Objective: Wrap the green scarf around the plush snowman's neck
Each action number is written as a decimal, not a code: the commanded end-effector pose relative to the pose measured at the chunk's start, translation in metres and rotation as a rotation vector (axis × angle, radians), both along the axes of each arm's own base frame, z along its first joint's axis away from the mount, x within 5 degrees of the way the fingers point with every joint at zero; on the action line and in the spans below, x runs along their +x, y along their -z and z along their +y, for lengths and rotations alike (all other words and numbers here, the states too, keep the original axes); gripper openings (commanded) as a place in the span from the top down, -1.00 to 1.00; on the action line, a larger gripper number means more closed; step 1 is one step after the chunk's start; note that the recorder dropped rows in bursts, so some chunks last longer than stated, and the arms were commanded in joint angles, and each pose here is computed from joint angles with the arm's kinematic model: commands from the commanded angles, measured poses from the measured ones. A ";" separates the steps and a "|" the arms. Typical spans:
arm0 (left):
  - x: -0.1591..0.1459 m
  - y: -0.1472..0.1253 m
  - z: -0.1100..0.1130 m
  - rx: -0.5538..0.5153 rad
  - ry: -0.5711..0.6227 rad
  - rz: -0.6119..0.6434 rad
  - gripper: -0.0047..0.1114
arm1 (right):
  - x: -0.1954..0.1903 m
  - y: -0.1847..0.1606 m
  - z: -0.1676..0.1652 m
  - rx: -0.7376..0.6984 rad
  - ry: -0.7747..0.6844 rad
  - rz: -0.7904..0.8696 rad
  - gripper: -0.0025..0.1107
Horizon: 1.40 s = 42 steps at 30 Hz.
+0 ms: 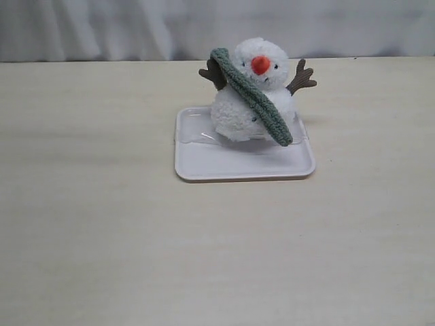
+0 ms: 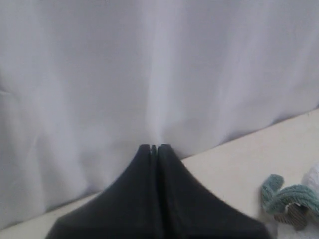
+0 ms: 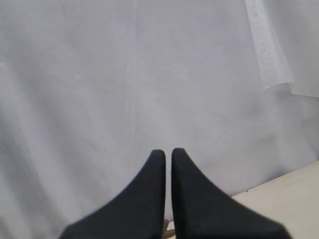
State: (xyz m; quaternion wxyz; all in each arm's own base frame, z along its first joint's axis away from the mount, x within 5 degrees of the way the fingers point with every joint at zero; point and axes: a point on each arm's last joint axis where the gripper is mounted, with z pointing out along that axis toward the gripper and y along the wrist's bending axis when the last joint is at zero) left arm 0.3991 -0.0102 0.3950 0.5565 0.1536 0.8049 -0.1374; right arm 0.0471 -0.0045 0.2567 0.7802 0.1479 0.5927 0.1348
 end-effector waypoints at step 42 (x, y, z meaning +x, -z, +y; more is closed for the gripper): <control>-0.107 -0.003 0.010 -0.011 -0.229 -0.257 0.92 | 0.363 -0.012 0.230 -1.079 -0.633 0.925 -0.10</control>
